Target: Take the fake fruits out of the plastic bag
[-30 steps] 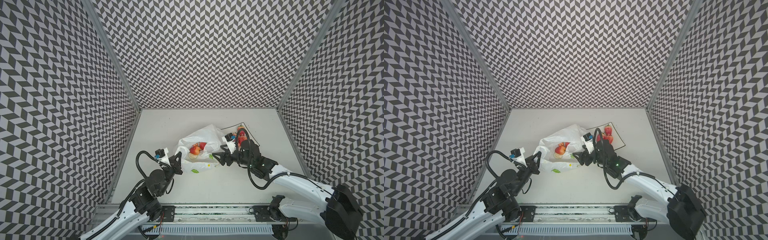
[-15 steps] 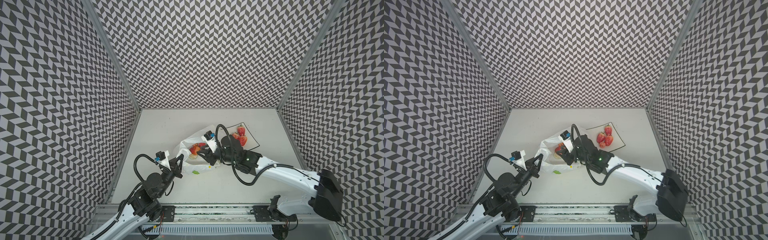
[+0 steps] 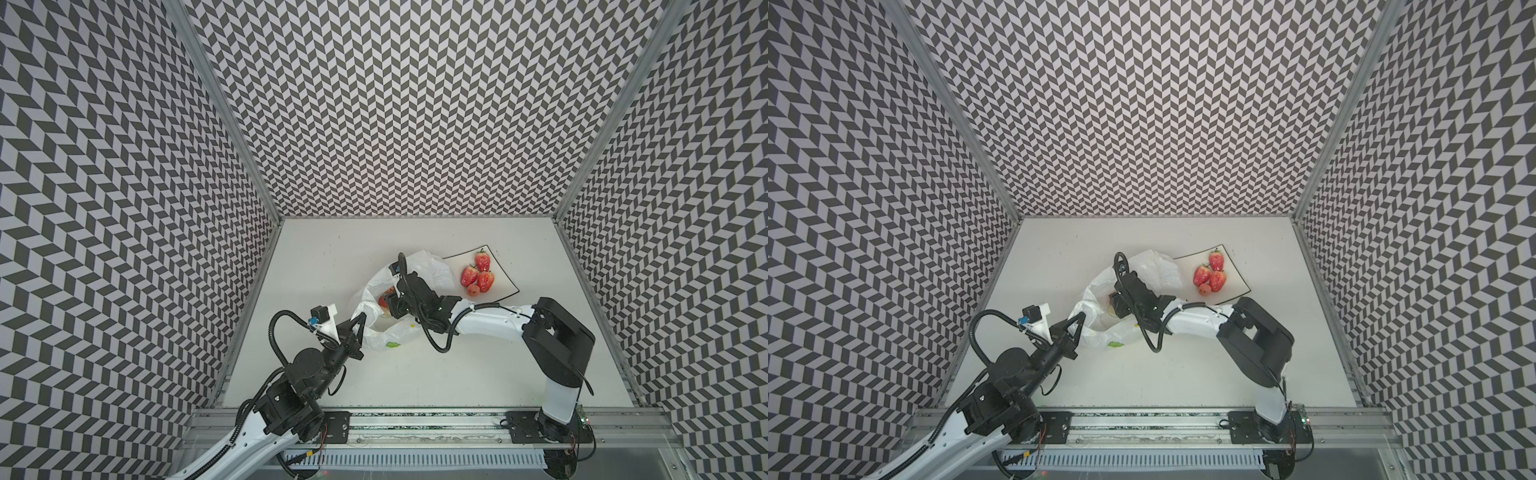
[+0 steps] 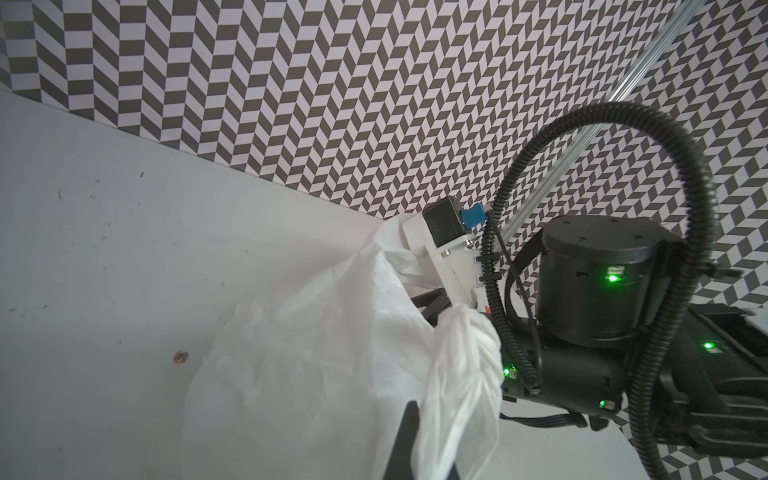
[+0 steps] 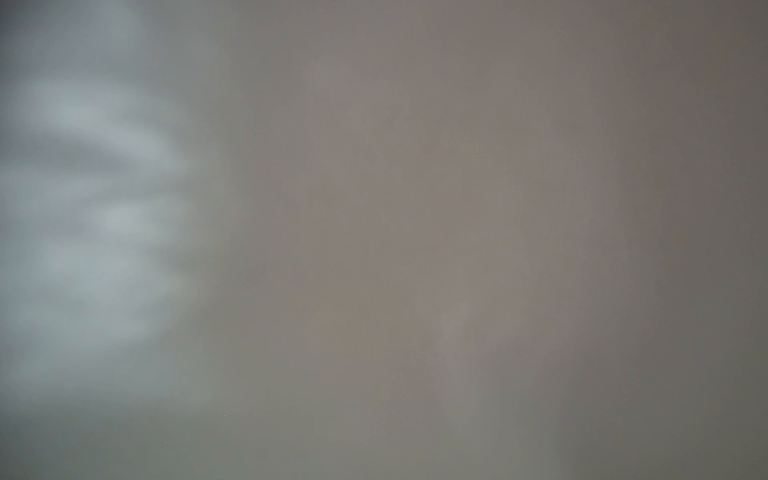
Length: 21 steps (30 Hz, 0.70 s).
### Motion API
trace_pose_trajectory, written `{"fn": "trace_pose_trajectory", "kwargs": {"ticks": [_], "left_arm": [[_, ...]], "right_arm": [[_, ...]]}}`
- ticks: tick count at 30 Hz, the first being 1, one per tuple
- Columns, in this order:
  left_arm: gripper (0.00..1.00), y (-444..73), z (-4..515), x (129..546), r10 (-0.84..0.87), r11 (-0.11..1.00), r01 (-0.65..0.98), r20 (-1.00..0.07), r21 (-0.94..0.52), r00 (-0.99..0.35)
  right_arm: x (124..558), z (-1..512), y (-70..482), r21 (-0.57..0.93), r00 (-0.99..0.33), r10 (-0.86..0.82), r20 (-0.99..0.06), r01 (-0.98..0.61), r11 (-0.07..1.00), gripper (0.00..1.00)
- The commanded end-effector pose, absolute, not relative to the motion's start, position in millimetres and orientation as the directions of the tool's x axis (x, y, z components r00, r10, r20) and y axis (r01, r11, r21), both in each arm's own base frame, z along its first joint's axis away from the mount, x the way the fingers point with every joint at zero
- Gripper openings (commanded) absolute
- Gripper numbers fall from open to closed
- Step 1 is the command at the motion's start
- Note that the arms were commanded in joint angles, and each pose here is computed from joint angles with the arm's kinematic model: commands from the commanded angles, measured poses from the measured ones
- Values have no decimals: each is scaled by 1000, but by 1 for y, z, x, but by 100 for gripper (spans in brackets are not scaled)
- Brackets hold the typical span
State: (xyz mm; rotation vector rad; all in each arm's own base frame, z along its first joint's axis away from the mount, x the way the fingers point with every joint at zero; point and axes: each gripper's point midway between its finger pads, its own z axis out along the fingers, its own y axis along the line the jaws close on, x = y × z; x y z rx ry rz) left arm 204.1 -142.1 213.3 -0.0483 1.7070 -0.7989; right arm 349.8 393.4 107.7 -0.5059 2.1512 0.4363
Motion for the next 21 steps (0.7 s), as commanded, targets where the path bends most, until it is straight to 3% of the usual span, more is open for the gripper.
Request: {"fn": "trace_pose_trajectory", "kwargs": {"ticks": [1,11,21], "left_arm": [[0,-141,202,204,-437,770,330,-828,-547,-353],[0,-142,188,204,-428,782,291,-815,-551,-391],[0,-145,186,206,-417,788,287,-815,-545,-402]], "right_arm": [[391,112,375,113,-512,-95,-854,-360,926,61],[433,74,361,135,-562,-52,-826,-287,948,73],[452,46,373,166,-604,-49,-796,-296,941,63]]}}
